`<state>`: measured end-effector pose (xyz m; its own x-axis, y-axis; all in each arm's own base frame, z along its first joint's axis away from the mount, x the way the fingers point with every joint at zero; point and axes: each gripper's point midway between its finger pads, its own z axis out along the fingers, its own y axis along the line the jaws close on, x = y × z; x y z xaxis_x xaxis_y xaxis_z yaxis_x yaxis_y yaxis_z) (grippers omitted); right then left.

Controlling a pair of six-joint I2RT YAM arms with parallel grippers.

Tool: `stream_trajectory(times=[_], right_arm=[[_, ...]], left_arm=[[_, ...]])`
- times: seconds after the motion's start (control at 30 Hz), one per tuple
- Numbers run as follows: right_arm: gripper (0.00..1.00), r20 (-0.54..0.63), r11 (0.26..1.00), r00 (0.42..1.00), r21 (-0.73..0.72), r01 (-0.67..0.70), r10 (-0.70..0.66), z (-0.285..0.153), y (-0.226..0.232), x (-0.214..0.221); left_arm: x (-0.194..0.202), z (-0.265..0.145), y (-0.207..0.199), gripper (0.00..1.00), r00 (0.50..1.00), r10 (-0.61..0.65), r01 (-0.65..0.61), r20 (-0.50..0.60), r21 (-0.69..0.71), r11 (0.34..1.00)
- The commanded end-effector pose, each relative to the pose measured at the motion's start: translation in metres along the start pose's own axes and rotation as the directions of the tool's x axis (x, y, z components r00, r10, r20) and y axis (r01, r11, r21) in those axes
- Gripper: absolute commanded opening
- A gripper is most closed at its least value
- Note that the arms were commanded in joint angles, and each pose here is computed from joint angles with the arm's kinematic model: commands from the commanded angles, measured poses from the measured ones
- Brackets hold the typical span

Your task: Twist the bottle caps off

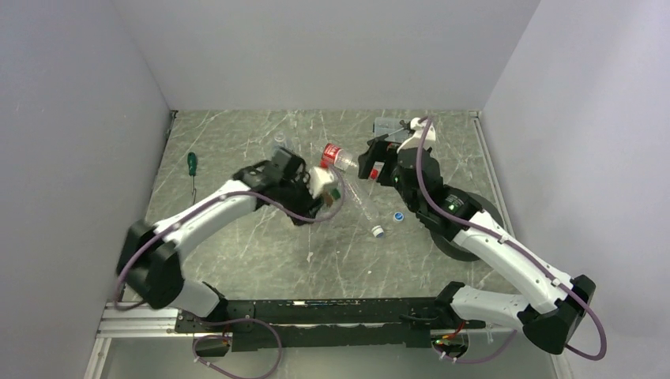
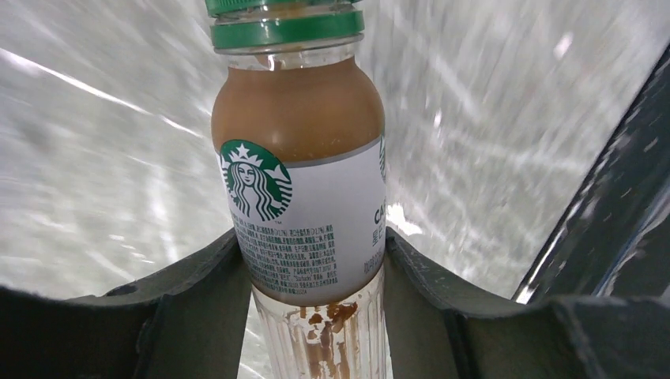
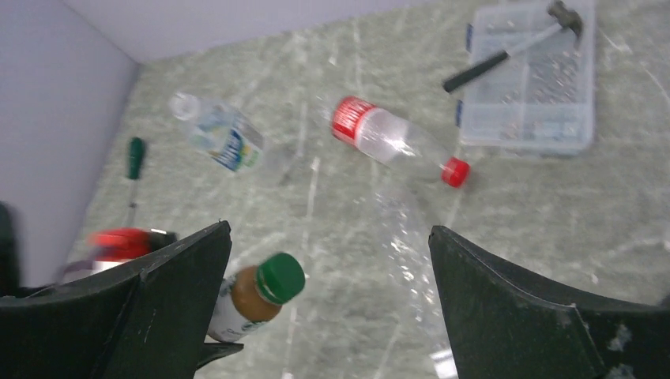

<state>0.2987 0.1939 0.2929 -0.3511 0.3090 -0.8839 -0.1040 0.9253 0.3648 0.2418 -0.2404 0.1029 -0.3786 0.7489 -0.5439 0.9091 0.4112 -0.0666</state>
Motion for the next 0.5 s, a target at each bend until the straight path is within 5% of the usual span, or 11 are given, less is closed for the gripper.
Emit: stream_trajectory(times=[0.0, 0.07, 0.33, 0.47], right_arm=[[1.0, 0.073, 0.974, 0.993, -0.213, -0.077, 0.095, -0.019, 0.055, -0.06], [1.0, 0.089, 0.947, 0.988, -0.308, -0.094, 0.127, -0.03, 0.077, -0.08], [1.0, 0.086, 0.775, 0.971, -0.621, -0.122, 0.221, -0.073, 0.147, -0.132], [1.0, 0.088, 0.659, 0.958, -0.743, -0.119, 0.271, -0.094, 0.17, -0.146]], left_arm=[[-0.111, -0.112, -0.019, 0.29, 0.871, 0.079, -0.072, 0.485, -0.032, 0.997], [-0.133, -0.144, -0.024, 0.26, 0.808, 0.094, -0.074, 0.582, -0.059, 0.996], [-0.159, -0.194, -0.028, 0.21, 0.69, 0.157, -0.076, 0.706, -0.145, 0.986], [-0.159, -0.2, -0.026, 0.19, 0.685, 0.181, -0.08, 0.706, -0.175, 0.981]])
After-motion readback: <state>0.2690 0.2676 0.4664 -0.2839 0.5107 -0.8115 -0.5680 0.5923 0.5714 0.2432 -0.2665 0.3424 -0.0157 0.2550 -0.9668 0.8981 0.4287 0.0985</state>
